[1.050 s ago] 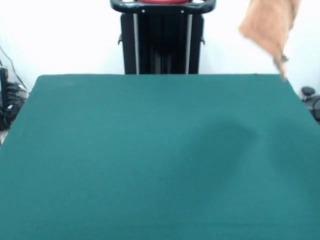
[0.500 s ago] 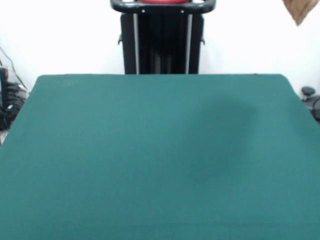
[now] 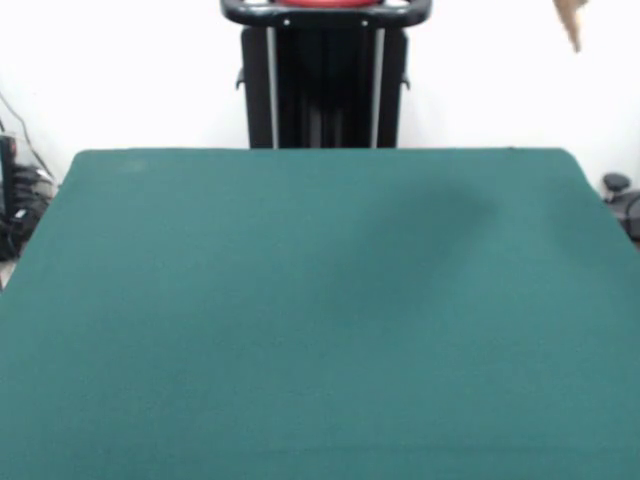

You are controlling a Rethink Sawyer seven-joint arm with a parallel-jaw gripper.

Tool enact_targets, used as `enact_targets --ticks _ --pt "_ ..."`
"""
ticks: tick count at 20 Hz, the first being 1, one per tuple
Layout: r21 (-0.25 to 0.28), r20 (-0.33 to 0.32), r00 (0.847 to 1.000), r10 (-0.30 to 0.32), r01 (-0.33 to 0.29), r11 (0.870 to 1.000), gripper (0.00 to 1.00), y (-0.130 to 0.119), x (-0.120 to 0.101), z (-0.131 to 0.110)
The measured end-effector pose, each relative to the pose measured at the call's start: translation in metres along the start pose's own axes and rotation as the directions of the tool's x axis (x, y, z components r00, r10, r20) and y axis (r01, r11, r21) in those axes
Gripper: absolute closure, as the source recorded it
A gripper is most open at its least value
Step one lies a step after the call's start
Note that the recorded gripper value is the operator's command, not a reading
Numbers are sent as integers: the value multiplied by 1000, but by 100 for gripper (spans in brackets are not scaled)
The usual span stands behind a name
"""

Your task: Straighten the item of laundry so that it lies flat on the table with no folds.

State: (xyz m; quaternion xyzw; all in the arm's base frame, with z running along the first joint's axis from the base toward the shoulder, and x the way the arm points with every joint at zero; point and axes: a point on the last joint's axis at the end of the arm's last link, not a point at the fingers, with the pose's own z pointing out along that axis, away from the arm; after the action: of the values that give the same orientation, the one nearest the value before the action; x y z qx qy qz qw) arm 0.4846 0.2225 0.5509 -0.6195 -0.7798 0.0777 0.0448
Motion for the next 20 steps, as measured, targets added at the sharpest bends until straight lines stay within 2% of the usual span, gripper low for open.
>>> enact_targets --ticks 14,20 --pt "-48 25 999 29 -28 998 100 5 -16 80" --pt "-54 31 999 34 -32 998 100 3 -19 97"
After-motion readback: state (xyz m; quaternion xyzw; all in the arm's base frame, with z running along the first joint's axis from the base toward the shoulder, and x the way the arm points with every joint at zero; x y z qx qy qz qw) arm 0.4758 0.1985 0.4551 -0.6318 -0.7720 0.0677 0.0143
